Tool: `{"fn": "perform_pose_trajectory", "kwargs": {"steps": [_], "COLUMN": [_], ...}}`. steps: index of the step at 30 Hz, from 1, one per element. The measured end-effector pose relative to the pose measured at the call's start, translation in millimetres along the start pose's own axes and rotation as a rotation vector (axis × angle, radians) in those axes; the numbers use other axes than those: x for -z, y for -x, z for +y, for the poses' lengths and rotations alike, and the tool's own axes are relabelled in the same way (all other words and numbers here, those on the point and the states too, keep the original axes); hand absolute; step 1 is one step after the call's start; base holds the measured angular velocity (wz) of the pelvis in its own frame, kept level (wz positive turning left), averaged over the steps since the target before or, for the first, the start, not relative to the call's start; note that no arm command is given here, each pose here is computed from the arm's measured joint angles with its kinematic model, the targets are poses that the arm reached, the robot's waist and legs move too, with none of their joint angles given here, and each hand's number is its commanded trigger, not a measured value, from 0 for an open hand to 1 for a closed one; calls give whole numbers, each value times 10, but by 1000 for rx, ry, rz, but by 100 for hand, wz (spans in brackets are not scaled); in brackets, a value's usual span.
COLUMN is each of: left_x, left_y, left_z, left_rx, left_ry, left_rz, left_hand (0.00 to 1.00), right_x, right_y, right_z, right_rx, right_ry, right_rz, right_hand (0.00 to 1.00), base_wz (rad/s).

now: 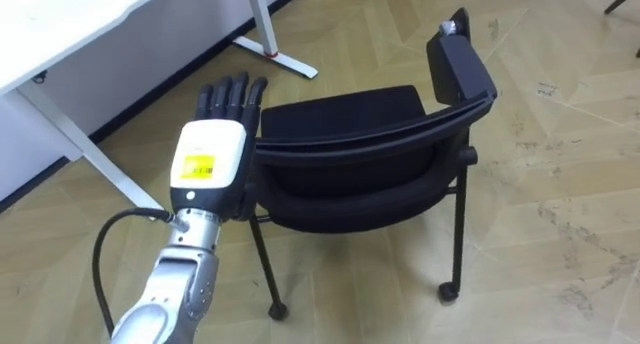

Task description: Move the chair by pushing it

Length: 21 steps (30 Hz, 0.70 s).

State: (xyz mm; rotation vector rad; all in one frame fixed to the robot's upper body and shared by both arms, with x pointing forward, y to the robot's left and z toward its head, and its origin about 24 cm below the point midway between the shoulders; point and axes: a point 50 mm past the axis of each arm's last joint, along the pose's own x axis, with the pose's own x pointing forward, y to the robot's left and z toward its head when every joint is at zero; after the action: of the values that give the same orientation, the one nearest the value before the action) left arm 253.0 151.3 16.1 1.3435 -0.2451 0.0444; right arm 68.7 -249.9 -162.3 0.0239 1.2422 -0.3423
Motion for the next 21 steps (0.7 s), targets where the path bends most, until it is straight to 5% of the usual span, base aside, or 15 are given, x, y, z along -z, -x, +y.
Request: {"fn": "perform_pose_trajectory", "kwargs": {"steps": [16, 21], "left_x": [117, 212], "left_y": [-181, -129], "left_z": [151, 18], "left_rx": [-6, 71], "left_ry": [-97, -105], "left_rz": [-28, 10], "left_hand": [0, 0], "right_x": [-53, -110], "right_y": [-5, -11], "right_z": [3, 13], "right_rx": [7, -5], "right_ry": [-5, 44], "right_rz": [-11, -25], "right_hand": [0, 0], "base_wz": [-3, 0]}}
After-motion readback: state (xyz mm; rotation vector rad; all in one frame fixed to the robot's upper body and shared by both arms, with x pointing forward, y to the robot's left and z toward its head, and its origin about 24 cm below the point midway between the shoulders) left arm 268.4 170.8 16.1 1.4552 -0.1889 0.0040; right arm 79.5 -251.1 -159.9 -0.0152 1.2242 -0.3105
